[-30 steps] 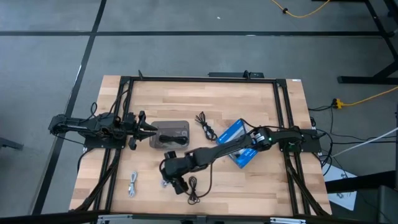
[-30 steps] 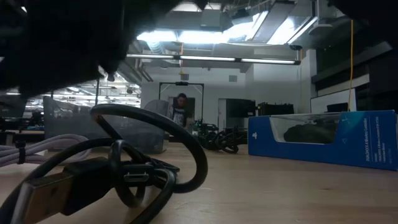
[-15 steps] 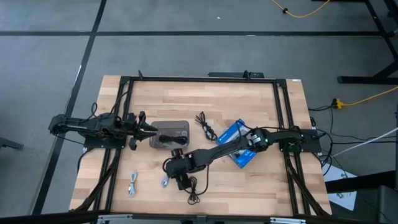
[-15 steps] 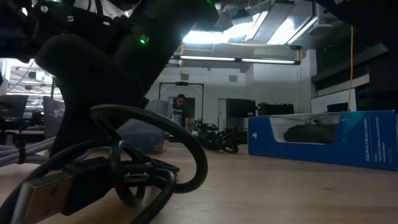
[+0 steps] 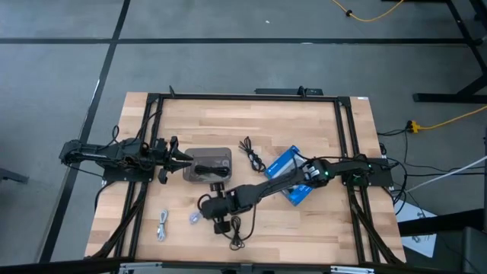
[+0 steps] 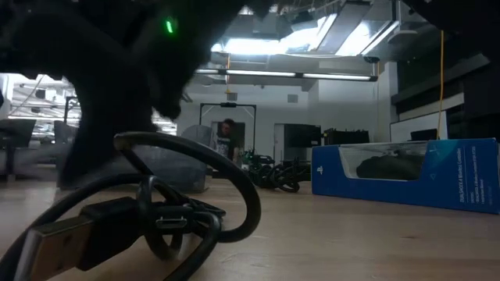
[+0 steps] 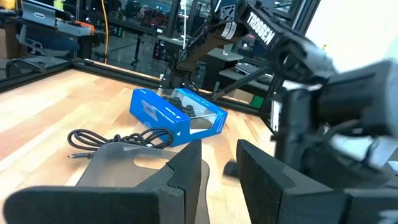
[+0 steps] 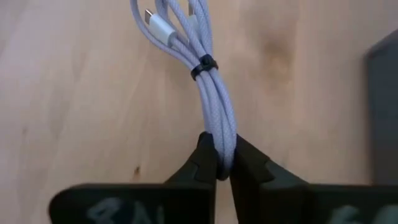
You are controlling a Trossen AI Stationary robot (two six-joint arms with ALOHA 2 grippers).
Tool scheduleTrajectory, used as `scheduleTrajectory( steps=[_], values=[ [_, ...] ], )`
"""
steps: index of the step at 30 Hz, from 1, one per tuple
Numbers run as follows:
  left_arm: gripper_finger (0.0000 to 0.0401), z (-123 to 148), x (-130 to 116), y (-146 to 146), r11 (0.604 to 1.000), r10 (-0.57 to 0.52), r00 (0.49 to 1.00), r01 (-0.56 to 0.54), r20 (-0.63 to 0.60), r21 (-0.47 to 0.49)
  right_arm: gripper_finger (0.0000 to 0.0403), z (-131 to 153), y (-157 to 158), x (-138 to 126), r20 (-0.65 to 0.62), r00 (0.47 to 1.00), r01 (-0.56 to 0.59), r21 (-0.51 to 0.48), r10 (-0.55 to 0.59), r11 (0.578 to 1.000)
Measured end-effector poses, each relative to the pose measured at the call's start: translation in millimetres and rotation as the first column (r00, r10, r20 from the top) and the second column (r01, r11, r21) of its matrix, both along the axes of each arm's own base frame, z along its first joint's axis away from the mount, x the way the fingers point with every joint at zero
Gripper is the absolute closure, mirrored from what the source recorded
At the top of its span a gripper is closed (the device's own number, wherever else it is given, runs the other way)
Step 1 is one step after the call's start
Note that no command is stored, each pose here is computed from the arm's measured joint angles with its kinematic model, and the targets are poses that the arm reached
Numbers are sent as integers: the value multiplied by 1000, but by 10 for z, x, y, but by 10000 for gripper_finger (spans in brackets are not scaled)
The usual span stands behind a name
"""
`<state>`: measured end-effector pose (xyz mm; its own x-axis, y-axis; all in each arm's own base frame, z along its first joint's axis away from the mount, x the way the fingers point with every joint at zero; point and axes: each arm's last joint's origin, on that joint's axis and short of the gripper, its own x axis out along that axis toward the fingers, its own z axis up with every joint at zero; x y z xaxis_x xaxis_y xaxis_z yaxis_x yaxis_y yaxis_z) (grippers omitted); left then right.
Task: Pick and place USB-C Cables
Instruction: Put the purple charger cable into the black bin
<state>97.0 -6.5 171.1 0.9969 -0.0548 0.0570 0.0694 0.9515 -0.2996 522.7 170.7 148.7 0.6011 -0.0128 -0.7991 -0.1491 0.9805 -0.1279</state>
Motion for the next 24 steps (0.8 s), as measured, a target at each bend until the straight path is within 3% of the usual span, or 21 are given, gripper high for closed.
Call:
scheduleTrajectory(
  steps=[5, 9, 11, 15, 20, 24],
  values=[
    [305, 0, 0, 0, 1000, 0, 1000, 0, 0, 0, 381, 392, 37, -28, 92, 995, 49, -150, -36, 988],
    [305, -1, 1, 0, 1000, 0, 1000, 0, -1, 0, 381, 704, -80, -179, 128, 980, 189, -345, -154, 919],
    [305, -1, 1, 0, 1000, 0, 1000, 0, -1, 0, 381, 818, -224, -234, 123, 967, 255, -377, -225, 890],
    [305, 0, 1, 0, 1000, 0, 1000, 0, 0, 0, 381, 828, -543, -224, 51, 951, 305, -312, -305, 900],
    [305, 0, 1, 0, 1000, 0, 1000, 0, 0, -1, 378, 767, -867, -105, 5, 954, 293, -208, -298, 933],
    [305, 0, 1, 0, 1000, 0, 1000, 0, -1, 0, 321, 739, -1078, -69, -26, 946, 317, -143, -324, 938]
  ],
)
